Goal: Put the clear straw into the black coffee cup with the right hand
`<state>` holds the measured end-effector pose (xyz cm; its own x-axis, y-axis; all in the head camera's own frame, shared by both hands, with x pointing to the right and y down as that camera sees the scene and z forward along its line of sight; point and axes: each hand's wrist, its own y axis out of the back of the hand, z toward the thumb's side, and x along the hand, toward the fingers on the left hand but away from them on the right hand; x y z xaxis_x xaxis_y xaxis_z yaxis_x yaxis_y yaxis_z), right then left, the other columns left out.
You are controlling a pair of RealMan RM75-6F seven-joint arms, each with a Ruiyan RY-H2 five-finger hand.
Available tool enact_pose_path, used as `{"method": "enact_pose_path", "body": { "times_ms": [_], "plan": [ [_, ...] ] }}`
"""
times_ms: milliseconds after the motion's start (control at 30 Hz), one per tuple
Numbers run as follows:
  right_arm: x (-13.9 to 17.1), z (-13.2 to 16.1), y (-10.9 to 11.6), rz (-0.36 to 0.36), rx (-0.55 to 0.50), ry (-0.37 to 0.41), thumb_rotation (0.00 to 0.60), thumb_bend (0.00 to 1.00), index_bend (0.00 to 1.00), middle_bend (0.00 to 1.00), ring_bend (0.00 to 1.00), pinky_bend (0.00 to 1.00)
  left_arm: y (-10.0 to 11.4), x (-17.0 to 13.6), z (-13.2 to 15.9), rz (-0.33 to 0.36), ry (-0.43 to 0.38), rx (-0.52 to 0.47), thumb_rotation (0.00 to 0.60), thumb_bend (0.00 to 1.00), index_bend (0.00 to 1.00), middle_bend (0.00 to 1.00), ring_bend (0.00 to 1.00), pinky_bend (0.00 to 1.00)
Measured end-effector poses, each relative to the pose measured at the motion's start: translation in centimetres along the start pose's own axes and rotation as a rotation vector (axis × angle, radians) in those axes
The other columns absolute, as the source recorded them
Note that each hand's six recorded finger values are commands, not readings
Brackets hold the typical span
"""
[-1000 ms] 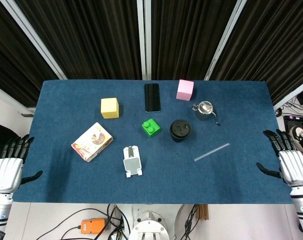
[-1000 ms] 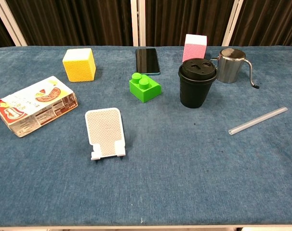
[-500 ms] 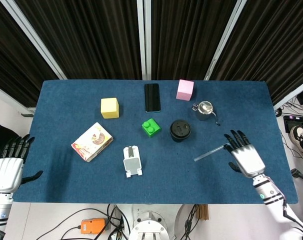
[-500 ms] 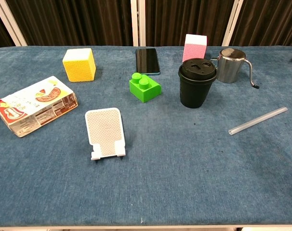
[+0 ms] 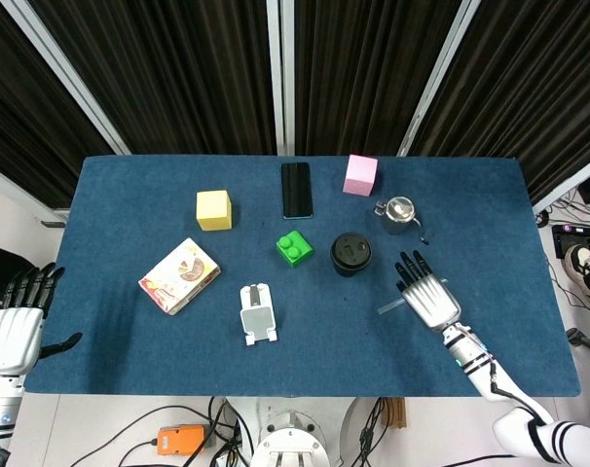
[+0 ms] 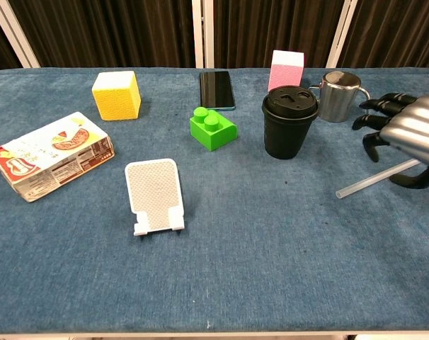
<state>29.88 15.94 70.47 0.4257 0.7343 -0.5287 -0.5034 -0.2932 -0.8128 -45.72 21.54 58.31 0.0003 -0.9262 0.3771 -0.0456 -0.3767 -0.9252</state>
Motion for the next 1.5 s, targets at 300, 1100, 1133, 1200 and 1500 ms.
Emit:
{"method": "enact_pose_path", "body": {
  "times_ms": [300,1100,1133,1200,1500],
  "plan": [
    [-1.1,0.9,-0.7,0.024,-0.01,0.011,0.6,0.46,0.55,0.25,0.11,0.15,-0.1,0.1,-0.1,-0.002,0.0,-0.001,0.6,0.0,0.0,0.04,0.0,0.0],
    [-1.8,0.8,-1.2,0.049,-0.058,-0.005,0.6,0.58,0.67,0.3,0.12,0.15,-0.2,-0.3,-1.0,0.003,0.019,-0.002,0.6,0.0,0.0,0.04,0.0,0.0],
    [-1.7,0.6,-0.8,0.036,-0.074,-0.012,0.6,0.58,0.67,0.3,0.13,0.16,-0.2,-0.3,-1.0,0.004,0.019,-0.001,0.6,0.0,0.0,0.04,0.0,0.0],
    [-1.6,-0.1,0.4,-0.001,-0.131,-0.034,0.6,0.58,0.68,0.31,0.13,0.17,-0.1,-0.3,-1.0,0.007,0.018,0.0,0.6,0.0,0.0,0.04,0.0,0.0],
    [-0.9,-4.5,7.6,-0.181,-0.617,-0.108,0.6,0.67,0.7,0.32,0.16,0.2,0.4,-0.2,-0.7,0.013,0.01,0.004,0.6,0.0,0.0,0.04,0.0,0.0]
  ]
}}
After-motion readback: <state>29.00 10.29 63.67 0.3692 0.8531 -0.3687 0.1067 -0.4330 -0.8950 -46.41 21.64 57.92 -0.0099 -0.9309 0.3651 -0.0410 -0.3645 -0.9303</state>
